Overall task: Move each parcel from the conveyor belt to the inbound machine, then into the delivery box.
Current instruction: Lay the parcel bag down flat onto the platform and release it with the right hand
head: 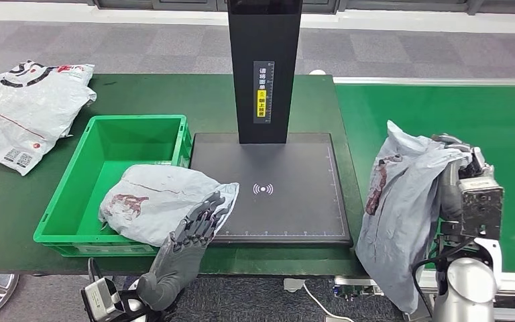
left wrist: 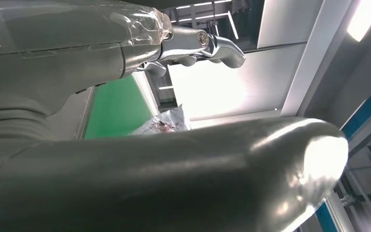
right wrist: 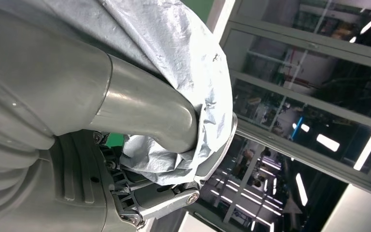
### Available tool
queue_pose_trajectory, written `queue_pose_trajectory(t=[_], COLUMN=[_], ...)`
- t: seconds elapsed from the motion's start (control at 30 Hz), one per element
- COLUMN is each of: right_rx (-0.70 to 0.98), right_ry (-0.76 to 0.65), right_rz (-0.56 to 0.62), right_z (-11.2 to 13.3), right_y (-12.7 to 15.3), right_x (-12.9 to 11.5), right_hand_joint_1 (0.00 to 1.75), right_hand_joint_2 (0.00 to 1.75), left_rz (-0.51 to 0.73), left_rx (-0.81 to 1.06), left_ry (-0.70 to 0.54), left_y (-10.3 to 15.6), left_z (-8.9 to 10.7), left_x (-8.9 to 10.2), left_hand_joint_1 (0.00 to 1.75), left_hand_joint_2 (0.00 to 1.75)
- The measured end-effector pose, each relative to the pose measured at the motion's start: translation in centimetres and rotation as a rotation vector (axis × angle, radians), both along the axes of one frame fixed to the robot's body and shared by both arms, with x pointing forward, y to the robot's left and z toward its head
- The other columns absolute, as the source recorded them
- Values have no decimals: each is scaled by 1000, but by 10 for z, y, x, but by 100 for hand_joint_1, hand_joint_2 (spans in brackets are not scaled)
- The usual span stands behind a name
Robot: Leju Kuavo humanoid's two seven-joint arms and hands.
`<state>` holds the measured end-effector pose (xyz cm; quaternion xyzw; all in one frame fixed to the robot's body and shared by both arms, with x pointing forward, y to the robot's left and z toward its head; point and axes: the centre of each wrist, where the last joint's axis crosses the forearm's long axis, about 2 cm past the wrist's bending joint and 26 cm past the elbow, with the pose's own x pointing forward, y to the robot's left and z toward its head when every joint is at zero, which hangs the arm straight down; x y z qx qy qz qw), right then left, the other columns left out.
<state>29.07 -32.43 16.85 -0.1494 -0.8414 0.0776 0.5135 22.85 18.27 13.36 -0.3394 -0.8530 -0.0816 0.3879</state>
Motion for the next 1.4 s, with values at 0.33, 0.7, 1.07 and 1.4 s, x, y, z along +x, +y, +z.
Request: queue_pose_trajectory(t=[0.33,0.7,1.07,1.4], right_rx=[-109,-194,-222,-310], right_ry=[296,450,505,553], right_rz=[-41,-117,-129,-157], right_z=[12,116,112,113], right_y=[28,33,33,35], right_x=[117,206,208,209], right_hand_joint_1=[175,175,175,175], right_hand_joint_2=[175,175,175,175], left_rz=[-26,-31,-30,-45], left_rx=[-23,-46,-46,-59], left_ry=[-17,6,23,27], left_y=[-3,-9,-8,-10], left_z=[0,-6,-10,-10], left_x=[10,22,24,27], left_hand_joint_1=[0,0,0,0], left_hand_joint_2=[0,0,0,0])
